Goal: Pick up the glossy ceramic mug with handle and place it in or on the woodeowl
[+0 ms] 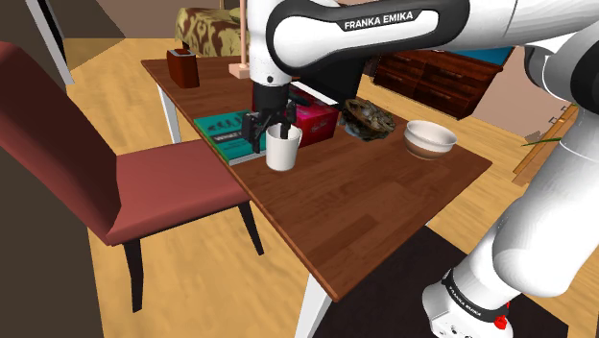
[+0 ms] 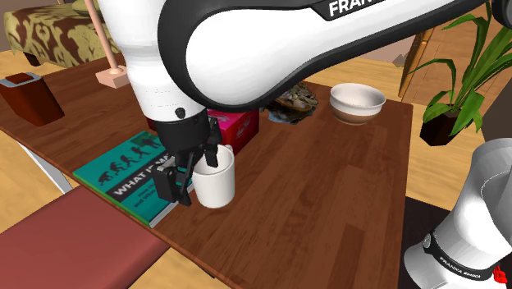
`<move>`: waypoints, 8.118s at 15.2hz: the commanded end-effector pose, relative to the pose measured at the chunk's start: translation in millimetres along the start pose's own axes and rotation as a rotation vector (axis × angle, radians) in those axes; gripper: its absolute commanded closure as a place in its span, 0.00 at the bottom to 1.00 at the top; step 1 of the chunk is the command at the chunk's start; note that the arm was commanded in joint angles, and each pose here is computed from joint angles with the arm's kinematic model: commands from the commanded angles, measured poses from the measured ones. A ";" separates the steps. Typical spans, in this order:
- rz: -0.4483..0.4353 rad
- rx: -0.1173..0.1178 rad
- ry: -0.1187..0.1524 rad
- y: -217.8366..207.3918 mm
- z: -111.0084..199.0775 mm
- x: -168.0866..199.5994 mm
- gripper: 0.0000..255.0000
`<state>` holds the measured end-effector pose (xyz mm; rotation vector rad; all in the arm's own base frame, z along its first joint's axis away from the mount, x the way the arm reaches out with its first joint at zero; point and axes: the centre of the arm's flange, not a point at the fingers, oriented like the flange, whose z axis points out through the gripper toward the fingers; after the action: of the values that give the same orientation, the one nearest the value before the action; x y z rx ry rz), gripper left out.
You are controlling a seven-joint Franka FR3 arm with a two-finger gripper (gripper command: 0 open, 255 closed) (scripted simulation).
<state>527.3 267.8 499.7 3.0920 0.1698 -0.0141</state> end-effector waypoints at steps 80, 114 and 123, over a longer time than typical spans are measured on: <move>0.000 0.000 0.000 401.5 -167.4 -46.2 1.00; 0.000 0.000 0.000 454.1 -75.4 -51.5 0.00; 0.000 0.000 0.000 454.1 -125.4 -51.5 0.00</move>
<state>526.7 -183.1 645.2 3.0921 0.1699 -0.0129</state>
